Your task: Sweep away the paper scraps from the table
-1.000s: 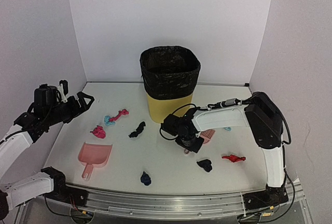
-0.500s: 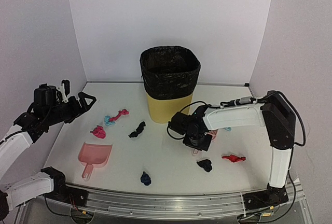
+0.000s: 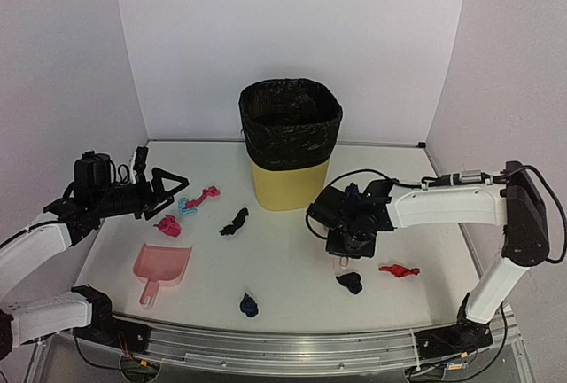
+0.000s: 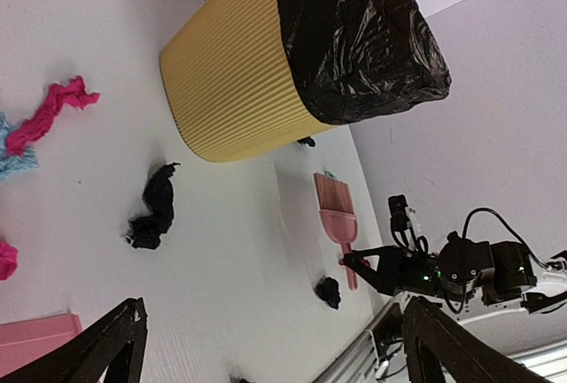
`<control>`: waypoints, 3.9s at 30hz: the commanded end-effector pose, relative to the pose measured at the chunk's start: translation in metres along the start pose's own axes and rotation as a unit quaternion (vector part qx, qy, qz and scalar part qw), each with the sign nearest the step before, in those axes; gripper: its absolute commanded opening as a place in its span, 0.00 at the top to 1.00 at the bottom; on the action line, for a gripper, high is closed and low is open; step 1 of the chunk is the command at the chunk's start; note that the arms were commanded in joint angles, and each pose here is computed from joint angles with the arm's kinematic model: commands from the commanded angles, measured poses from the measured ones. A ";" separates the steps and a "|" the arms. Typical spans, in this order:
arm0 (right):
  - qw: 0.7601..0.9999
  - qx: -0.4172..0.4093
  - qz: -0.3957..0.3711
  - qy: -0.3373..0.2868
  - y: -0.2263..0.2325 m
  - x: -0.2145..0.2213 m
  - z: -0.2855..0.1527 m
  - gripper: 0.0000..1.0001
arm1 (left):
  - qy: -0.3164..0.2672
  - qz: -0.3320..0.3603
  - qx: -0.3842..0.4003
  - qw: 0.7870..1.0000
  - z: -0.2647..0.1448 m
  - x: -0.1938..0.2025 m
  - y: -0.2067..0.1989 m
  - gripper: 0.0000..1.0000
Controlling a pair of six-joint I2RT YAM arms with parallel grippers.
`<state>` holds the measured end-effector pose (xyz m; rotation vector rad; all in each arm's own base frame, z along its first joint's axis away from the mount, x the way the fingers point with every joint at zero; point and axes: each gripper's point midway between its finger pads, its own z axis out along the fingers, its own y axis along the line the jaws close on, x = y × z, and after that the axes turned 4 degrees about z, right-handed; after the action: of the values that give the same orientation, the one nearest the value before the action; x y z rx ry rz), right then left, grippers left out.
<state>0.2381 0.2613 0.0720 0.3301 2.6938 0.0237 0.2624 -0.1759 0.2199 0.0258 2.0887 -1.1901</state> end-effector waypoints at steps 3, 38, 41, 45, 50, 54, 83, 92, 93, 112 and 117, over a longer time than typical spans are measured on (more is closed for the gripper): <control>0.985 -0.124 -0.118 0.019 0.059 0.030 -0.032 1.00 | 0.057 -0.015 0.122 0.991 0.018 0.023 -0.037 0.00; 0.930 -0.335 -0.153 0.001 0.184 0.047 -0.085 1.00 | 0.102 -0.068 0.064 0.990 0.110 0.090 -0.041 0.26; 0.931 -0.333 -0.148 -0.006 0.187 0.044 -0.085 1.00 | 0.110 -0.068 0.064 0.989 0.112 0.094 -0.040 0.38; 0.933 -0.331 -0.143 -0.005 0.192 0.044 -0.081 1.00 | 0.109 -0.064 0.073 0.989 0.112 0.093 -0.044 0.59; 0.931 -0.335 -0.146 0.003 0.199 0.047 -0.079 1.00 | 0.111 -0.049 0.084 0.989 0.112 0.090 -0.051 0.87; 0.926 -0.344 -0.159 0.010 0.200 0.050 -0.083 0.90 | 0.117 -0.021 0.093 0.989 0.110 0.090 -0.056 1.00; 0.781 -0.574 -0.245 0.019 0.141 0.036 -0.195 0.23 | 0.274 0.141 0.363 0.879 0.053 0.100 -0.171 1.00; 0.751 -0.613 -0.241 0.046 0.151 0.041 -0.216 0.56 | 0.275 0.143 0.370 0.876 0.057 0.100 -0.172 1.00; 0.750 -0.614 -0.241 0.047 0.151 0.041 -0.216 0.61 | 0.274 0.143 0.370 0.876 0.058 0.099 -0.172 1.00; 0.791 -0.584 -0.141 -0.115 0.122 -0.024 -0.235 1.00 | 0.167 0.147 0.328 0.918 0.063 0.066 -0.178 0.00; 0.785 -0.593 -0.057 -0.169 0.112 -0.058 -0.256 1.00 | 0.110 0.109 0.306 0.940 0.070 0.050 -0.171 0.00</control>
<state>0.1854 0.3790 0.2844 -0.4370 2.0428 1.3529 0.1882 -0.3456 0.2757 0.8547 1.8401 -1.7320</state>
